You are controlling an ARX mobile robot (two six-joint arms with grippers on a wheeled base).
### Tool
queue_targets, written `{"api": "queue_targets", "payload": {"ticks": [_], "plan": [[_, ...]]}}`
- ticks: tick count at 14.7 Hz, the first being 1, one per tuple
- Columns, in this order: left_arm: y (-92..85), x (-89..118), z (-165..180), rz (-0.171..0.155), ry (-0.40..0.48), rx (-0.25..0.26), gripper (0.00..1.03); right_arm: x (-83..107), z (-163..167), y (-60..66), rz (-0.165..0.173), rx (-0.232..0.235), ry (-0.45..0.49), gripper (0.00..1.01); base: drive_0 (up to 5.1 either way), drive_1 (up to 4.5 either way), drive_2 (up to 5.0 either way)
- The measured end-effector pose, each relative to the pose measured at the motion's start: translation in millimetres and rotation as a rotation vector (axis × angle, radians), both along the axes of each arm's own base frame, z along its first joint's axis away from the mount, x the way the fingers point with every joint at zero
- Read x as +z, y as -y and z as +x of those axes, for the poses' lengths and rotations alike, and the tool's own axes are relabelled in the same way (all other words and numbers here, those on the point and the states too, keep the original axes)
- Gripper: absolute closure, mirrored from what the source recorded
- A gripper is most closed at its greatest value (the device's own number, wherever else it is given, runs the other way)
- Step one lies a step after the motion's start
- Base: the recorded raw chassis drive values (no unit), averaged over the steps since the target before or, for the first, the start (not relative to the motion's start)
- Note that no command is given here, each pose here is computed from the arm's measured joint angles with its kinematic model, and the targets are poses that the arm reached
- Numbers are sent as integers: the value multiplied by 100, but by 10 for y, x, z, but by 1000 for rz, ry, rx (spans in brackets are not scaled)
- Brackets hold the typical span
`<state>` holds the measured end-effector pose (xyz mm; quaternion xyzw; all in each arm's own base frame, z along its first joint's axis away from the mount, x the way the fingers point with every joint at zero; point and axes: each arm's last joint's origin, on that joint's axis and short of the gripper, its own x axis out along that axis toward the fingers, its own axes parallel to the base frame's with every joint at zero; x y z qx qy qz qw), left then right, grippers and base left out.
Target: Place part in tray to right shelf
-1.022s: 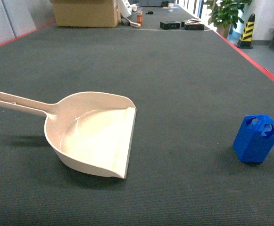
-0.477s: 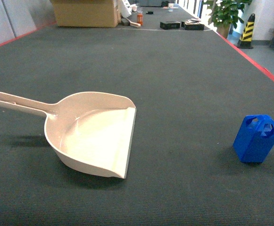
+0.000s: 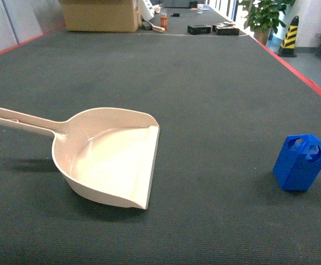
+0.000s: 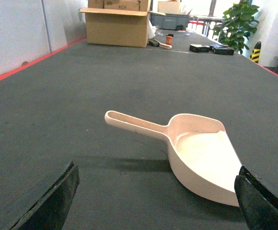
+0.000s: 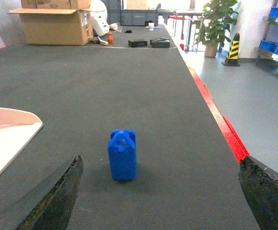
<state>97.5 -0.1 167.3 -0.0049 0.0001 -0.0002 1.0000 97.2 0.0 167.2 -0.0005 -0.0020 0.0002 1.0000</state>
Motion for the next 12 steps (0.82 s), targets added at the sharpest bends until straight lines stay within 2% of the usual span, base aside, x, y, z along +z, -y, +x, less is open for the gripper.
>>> {"api": "queue_targets", "payload": {"ticks": [10,11,12], "plan": [[0,0,0,0,0,0,5,0,0,0,0,0,0,3,0,0,0],[1,-18,0,-19,-41,16,5,0,0,0,0,0,0,3,0,0,0],[-23,-40,59,-109,-129,42,5,-1,0,0,0,0,-1,3,0,0,0]]}}
